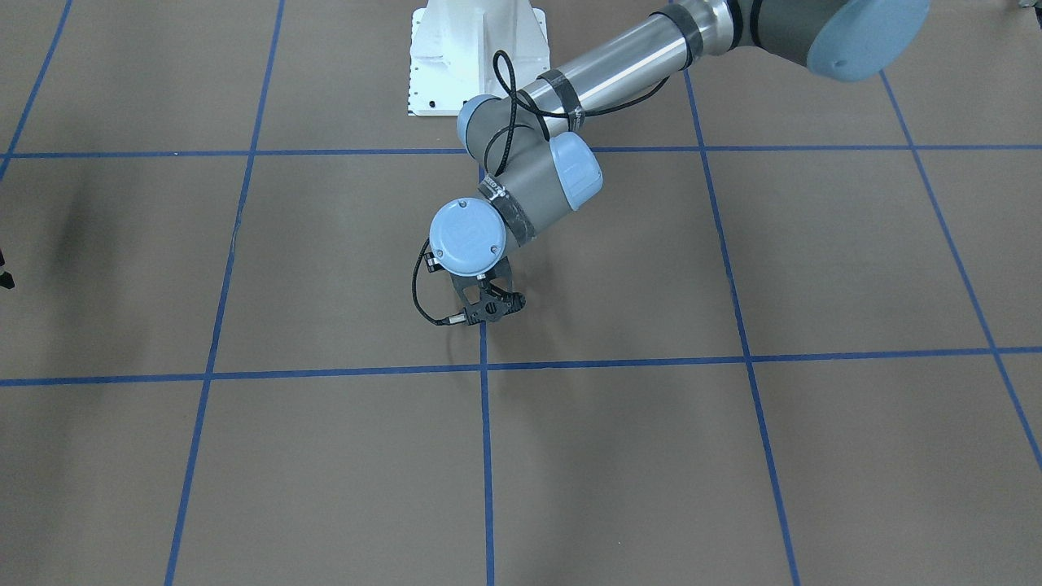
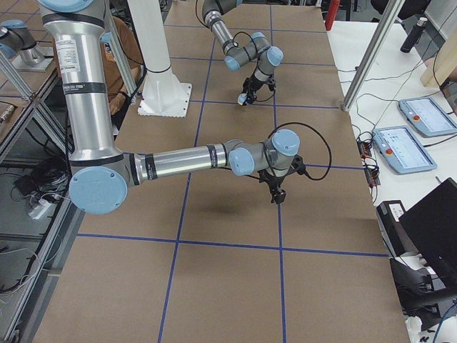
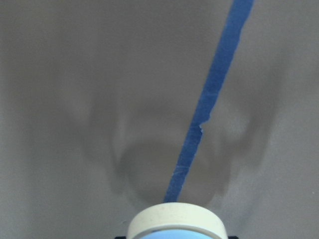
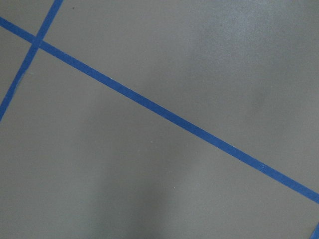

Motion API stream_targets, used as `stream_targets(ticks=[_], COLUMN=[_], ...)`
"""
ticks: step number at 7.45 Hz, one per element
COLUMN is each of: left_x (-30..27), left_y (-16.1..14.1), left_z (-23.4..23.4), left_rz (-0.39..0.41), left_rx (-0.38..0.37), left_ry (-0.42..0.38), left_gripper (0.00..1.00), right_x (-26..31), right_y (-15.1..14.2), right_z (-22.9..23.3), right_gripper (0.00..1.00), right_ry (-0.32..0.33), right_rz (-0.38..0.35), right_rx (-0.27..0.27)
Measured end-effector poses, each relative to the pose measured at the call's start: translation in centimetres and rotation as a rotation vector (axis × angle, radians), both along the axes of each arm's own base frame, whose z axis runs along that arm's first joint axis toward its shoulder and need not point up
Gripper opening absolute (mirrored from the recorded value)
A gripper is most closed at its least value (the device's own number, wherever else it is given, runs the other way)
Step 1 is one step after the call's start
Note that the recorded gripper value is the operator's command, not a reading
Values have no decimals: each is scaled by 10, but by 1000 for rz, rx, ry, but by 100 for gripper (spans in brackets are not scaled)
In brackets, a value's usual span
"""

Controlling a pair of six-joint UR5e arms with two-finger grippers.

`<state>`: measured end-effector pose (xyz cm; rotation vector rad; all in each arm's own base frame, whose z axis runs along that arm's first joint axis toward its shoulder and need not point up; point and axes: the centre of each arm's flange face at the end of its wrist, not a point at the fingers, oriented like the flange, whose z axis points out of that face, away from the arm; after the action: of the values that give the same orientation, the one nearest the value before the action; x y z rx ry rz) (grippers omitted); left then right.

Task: Place and press bell with both arms
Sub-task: 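Carry the bell with the left gripper to the table centre and lower it, then open the left gripper to release the bell and lift away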

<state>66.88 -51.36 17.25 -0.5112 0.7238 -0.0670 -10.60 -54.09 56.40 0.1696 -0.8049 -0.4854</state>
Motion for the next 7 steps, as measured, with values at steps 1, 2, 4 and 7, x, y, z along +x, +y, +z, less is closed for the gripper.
stream_targets(ticks=[1, 2, 4, 7], left_x=[5, 8, 5, -1], left_y=[1, 0, -6, -12], left_z=[6, 11, 12, 10], left_rz=[4, 4, -1, -10], left_rx=[3, 7, 8, 3], left_ry=[6, 12, 20, 22], left_gripper=[0, 12, 73, 92], right_x=[0, -1, -1, -2], right_y=[0, -1, -3, -5], right_z=[0, 0, -1, -3], right_gripper=[100, 100, 100, 100], right_ry=[0, 0, 0, 1], right_rz=[-1, -1, -1, -1], right_rx=[-1, -1, 1, 5])
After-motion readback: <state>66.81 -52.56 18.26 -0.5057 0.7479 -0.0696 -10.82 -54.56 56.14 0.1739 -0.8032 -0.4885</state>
